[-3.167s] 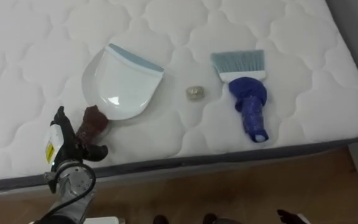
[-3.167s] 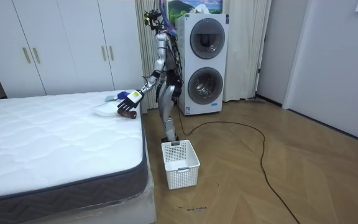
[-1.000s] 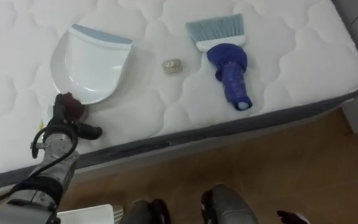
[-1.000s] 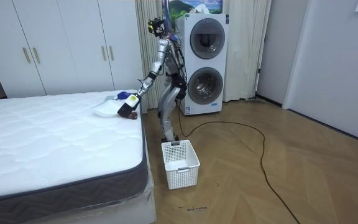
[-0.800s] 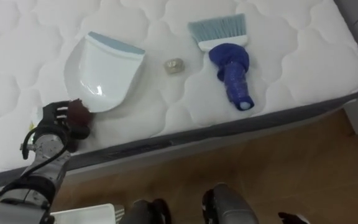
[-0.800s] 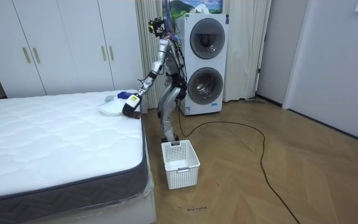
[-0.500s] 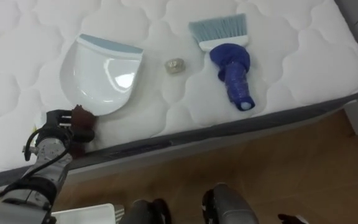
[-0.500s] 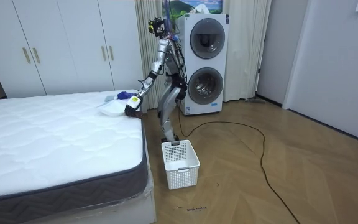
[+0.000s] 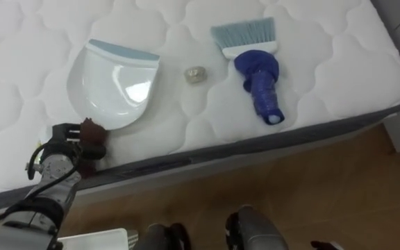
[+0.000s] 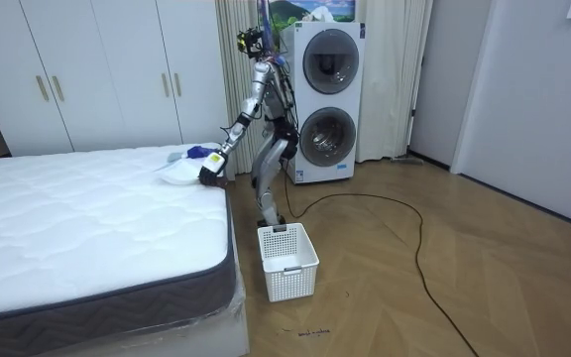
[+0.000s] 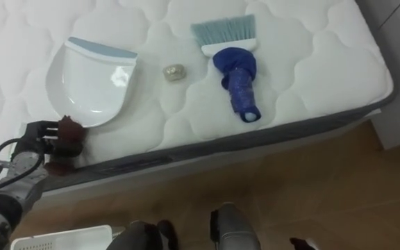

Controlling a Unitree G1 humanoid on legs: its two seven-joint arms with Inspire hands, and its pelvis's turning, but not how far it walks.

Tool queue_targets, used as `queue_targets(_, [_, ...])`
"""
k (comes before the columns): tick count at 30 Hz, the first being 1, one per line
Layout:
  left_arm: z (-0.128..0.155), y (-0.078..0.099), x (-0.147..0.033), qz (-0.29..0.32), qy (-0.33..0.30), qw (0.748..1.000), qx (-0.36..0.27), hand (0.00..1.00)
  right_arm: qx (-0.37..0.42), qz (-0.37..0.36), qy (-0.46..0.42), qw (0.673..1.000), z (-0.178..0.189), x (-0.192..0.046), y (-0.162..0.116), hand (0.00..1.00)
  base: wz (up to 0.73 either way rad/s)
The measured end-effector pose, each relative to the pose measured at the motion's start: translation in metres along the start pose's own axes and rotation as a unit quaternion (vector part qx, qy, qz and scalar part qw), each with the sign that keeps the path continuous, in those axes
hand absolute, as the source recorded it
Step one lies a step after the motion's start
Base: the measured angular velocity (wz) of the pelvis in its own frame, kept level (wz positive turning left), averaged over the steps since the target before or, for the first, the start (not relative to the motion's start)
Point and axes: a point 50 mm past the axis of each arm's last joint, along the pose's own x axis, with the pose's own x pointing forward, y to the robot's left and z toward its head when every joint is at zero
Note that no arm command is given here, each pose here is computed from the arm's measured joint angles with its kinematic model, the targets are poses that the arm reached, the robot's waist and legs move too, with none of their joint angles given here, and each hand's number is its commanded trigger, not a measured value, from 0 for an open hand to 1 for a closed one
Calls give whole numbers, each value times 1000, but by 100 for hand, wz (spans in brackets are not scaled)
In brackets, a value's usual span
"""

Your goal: Clean bed

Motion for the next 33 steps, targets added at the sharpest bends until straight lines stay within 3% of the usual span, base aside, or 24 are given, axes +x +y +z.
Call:
queue_targets(5, [1, 1, 0, 9, -7, 1000, 18, 100, 4, -9, -4, 1000, 1, 0, -2, 0, 0])
queue_targets(14, [9, 3, -1, 45, -60, 990, 117, 100, 25, -22, -27, 999, 7, 0, -6, 0, 0])
queue_targets(22, [16, 11, 0, 72, -109, 972, 197, 100, 150, -33, -50, 987, 19, 0, -16, 0, 0])
queue_targets(33, [16, 14, -3, 77, -153, 955, 241, 100, 225, -61, -116, 966, 49, -2, -40, 0, 2])
